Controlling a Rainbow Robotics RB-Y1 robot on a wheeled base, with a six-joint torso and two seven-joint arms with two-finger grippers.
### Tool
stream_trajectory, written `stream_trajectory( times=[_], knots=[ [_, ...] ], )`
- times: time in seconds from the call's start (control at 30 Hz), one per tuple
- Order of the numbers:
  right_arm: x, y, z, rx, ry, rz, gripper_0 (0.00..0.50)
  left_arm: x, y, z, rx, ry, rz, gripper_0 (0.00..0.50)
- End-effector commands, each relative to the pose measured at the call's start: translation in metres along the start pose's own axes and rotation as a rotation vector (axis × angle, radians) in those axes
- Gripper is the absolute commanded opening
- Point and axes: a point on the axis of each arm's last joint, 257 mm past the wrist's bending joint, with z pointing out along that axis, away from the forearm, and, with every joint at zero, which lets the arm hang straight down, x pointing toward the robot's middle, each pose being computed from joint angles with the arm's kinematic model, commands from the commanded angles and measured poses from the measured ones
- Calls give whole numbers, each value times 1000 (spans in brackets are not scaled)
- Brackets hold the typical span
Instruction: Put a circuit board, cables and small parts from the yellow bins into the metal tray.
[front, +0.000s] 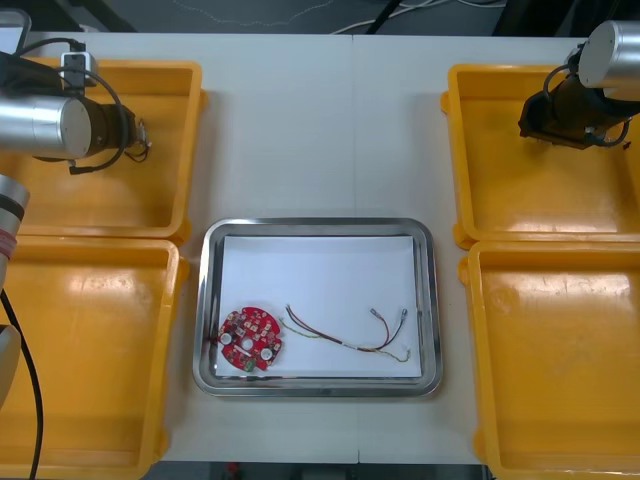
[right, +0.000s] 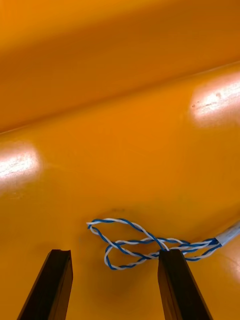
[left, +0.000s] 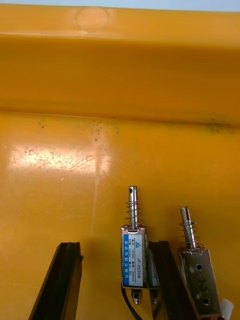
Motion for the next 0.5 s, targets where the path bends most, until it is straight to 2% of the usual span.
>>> stream_trajectory(
  times=[0.03,0.43,0.5],
  knots=[
    [-14,14,-3,-16,-47,-51,495,-4,-5,-4,3,-19,119,377],
    [-3,3,6,-1,-37,-62,495,11,-12,0,11,2,138,370],
    [-1,0,7,4,-35,-66,495,12,-14,1,14,5,144,348]
  ],
)
